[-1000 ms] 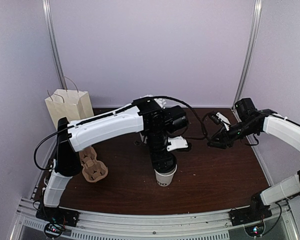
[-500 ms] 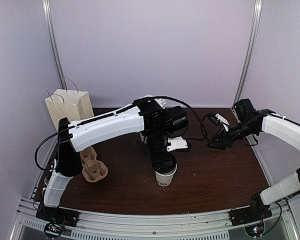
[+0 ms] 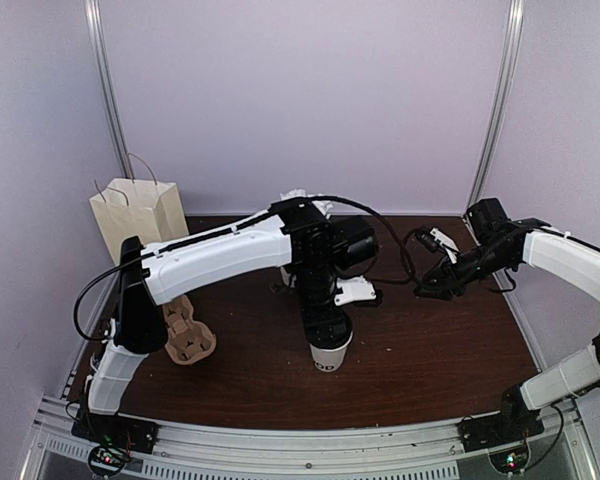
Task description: Pack the takeout coffee
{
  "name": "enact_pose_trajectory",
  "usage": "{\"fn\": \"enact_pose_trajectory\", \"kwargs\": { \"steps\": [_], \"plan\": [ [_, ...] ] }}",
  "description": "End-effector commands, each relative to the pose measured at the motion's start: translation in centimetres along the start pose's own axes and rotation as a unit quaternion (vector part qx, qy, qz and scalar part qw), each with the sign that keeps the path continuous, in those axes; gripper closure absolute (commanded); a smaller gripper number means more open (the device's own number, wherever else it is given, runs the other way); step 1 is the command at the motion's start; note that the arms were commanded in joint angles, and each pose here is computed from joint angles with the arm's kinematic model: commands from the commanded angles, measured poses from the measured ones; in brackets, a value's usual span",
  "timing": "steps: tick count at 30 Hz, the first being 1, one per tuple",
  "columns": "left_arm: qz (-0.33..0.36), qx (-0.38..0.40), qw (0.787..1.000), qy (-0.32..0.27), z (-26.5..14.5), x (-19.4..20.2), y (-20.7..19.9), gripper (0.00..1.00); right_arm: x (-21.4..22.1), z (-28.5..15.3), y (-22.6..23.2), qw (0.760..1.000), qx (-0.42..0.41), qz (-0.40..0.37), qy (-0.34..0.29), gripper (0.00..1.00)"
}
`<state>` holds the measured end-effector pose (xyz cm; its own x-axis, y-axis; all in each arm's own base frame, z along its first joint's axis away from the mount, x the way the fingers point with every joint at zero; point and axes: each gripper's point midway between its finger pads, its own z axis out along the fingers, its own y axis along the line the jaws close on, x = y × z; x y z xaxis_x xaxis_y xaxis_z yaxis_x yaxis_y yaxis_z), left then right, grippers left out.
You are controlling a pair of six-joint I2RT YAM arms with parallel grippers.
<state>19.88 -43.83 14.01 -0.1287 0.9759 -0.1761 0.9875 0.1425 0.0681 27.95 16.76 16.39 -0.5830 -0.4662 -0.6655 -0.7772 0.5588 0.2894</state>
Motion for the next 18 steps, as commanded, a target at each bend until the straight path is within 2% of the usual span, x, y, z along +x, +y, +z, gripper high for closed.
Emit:
{"fn": "enact_pose_trajectory", "kwargs": {
  "steps": [1, 13, 18],
  "plan": [
    [0.006, 0.015, 1.000, -0.005, 0.6, -0.6, -0.3, 0.24, -0.6, -0.3, 0.0, 1.000, -0.005, -0.004, -0.007, 0.50],
    [0.005, 0.014, 1.000, -0.014, 0.5, -1.1, -0.2, 0.15, -0.5, 0.1, -0.1, 1.000, -0.012, 0.003, -0.002, 0.50],
    [0.005, 0.004, 0.999, -0.040, -0.9, -1.9, 0.1, 0.10, -0.4, 0.2, -0.1, 1.000, -0.014, 0.004, -0.001, 0.50]
  ]
}}
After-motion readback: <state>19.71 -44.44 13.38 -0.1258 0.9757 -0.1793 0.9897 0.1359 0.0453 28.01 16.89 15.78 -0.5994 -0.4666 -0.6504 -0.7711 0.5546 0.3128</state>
